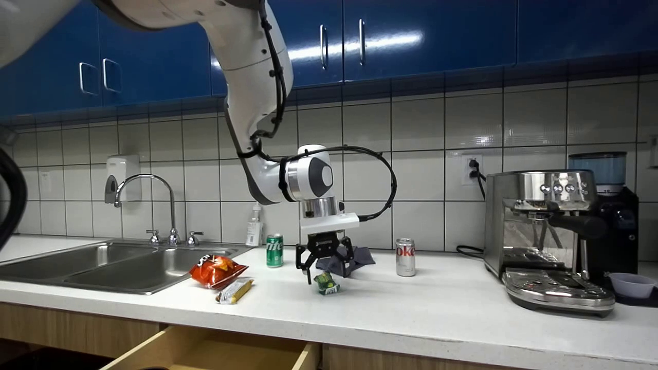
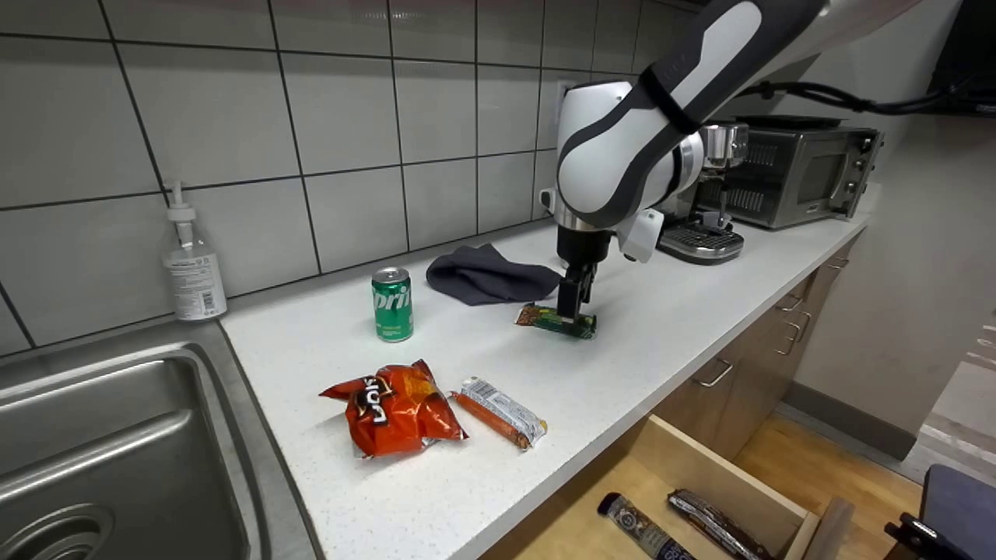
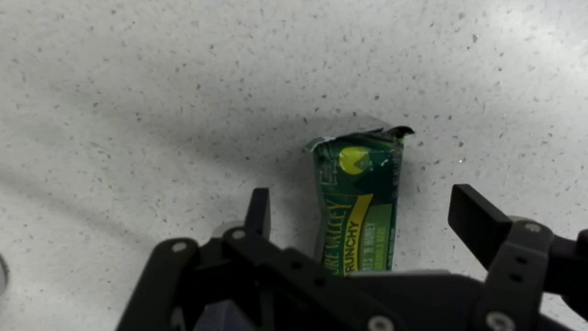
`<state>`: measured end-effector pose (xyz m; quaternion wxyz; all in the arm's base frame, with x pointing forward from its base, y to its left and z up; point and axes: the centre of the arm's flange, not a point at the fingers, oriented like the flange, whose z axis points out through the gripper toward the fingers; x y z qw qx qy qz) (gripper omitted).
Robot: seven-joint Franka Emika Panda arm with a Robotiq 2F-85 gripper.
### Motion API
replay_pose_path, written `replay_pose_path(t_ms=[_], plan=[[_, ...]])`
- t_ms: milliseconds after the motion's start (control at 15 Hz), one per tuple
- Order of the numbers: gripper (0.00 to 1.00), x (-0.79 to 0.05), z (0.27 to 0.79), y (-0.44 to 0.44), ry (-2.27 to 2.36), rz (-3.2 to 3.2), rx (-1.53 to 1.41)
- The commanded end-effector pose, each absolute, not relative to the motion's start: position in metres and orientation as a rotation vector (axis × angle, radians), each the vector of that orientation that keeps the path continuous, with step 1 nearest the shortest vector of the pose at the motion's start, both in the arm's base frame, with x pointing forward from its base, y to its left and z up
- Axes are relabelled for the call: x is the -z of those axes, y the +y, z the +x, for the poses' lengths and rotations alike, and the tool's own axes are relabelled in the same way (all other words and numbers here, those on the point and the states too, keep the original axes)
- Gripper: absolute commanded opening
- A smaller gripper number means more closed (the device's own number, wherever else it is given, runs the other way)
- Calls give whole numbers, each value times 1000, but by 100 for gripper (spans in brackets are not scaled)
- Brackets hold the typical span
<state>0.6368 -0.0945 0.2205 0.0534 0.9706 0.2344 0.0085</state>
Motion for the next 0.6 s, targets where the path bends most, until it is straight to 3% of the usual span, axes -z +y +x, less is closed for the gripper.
replay_pose_path(t_ms=[0,200,267,333,533], plan=[[100,-217,659,-99,763,2953,7],[100,-213,664,-95,778,2953,14],[75,-212,667,-95,780,2957,13],[74,-212,668,-94,784,2959,14],[49,-211,672,-93,797,2953,7]])
